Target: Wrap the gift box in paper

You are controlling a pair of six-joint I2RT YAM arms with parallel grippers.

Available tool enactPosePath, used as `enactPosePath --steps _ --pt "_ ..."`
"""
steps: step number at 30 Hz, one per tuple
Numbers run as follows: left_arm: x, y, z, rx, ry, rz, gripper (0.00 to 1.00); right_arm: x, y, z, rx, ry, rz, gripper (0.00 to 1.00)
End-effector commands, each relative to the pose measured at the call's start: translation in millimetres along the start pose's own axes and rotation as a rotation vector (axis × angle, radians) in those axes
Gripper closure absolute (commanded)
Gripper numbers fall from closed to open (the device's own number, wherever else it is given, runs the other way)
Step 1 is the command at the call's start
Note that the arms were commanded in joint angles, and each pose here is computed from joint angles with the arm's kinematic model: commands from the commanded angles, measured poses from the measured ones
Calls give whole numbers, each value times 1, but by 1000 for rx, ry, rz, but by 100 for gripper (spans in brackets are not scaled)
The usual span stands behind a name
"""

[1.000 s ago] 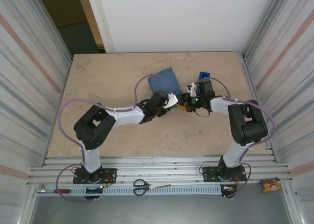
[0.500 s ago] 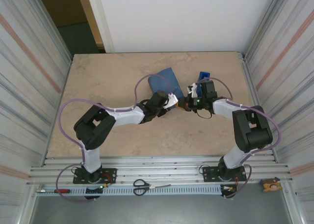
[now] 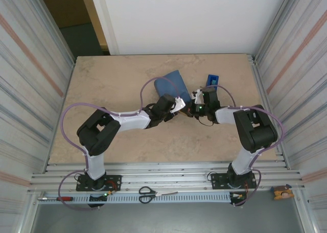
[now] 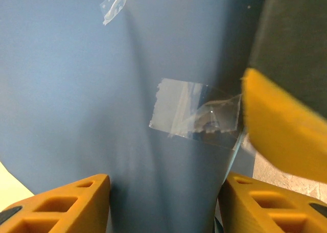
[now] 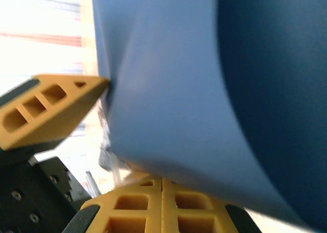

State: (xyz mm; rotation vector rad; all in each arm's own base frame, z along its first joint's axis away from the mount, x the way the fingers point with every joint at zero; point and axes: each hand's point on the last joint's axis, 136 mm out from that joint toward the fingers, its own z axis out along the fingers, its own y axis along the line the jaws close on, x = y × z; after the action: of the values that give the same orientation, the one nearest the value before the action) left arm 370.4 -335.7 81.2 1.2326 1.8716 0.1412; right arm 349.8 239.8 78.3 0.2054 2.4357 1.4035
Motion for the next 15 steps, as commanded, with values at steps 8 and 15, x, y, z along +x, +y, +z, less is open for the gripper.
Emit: enactPosePath --steps 8,15 --pt "37 -28 8 82 122 41 44 -2 -2 -12 13 -81 -30 100" --pt "38 -28 8 84 123 35 44 18 -15 -20 78 -40 -50 100"
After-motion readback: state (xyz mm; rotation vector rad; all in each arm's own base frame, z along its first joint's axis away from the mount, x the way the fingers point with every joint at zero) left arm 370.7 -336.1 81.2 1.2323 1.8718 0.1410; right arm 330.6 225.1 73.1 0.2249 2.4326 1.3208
